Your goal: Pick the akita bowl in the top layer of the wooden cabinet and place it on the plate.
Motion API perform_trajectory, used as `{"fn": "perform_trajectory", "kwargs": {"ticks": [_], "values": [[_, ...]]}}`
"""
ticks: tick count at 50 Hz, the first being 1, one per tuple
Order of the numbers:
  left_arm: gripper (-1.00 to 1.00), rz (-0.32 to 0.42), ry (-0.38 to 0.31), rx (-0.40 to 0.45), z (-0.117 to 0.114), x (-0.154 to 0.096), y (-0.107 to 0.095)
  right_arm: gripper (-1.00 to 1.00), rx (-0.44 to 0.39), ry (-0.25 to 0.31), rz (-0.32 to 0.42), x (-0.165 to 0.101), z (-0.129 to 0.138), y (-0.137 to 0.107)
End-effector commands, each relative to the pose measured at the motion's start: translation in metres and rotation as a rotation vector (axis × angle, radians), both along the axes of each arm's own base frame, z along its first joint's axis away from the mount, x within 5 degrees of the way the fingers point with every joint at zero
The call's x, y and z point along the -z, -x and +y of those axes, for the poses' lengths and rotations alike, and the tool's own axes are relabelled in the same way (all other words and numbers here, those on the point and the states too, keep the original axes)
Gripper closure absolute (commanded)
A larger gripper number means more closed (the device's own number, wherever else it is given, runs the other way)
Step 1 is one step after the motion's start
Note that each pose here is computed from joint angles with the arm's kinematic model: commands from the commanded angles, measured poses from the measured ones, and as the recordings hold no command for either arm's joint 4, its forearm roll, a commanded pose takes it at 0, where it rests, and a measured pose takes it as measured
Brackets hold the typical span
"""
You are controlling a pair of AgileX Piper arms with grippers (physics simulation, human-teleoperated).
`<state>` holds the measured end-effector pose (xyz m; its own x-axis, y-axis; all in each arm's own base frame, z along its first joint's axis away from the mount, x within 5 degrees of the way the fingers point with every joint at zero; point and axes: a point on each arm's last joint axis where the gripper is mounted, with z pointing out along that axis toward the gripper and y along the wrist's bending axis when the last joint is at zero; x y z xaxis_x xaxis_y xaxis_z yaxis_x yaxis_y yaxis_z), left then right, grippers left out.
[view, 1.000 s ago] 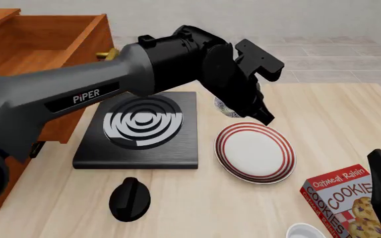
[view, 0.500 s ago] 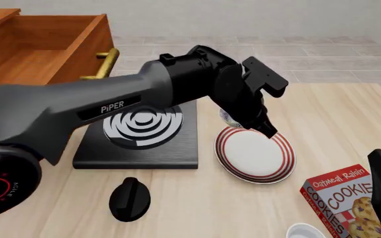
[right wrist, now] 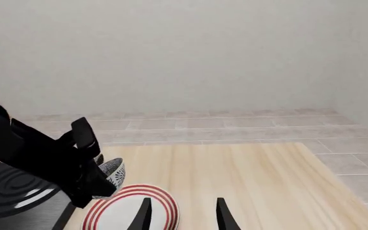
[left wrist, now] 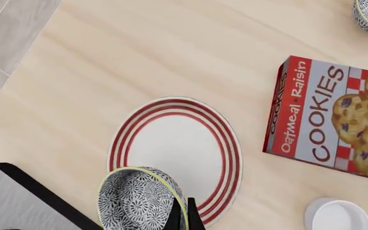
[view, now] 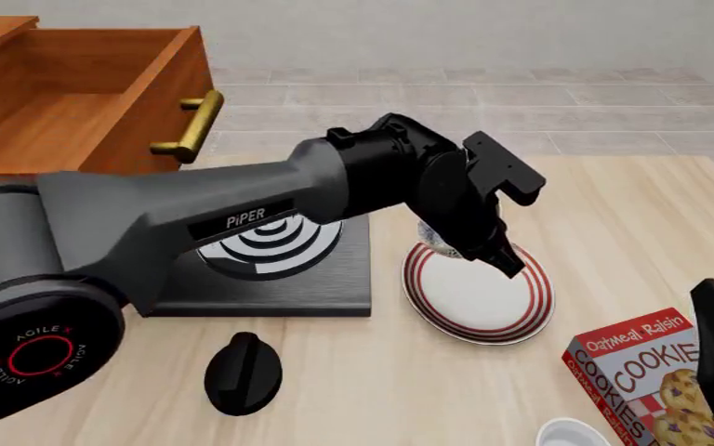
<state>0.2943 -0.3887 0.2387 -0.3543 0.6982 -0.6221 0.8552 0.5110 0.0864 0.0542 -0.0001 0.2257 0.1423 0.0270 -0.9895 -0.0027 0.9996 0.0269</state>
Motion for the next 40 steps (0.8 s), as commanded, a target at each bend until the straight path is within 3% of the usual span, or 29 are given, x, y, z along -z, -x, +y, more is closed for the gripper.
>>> {"fn": "perform_trajectory", "kwargs": {"ticks": [1,40], "values": [[1.00,0.002,0.002,0.008,-0.008,0.006,0.002,-1.00,0.003,-0.004,0.001,0.000,0.000,0.000],[1.00,0.042,-0.015,-0.011,-0.028,0.051,-0.006,-1.00,0.007,-0.015,0.002,0.000,-0.001,0.000]]}}
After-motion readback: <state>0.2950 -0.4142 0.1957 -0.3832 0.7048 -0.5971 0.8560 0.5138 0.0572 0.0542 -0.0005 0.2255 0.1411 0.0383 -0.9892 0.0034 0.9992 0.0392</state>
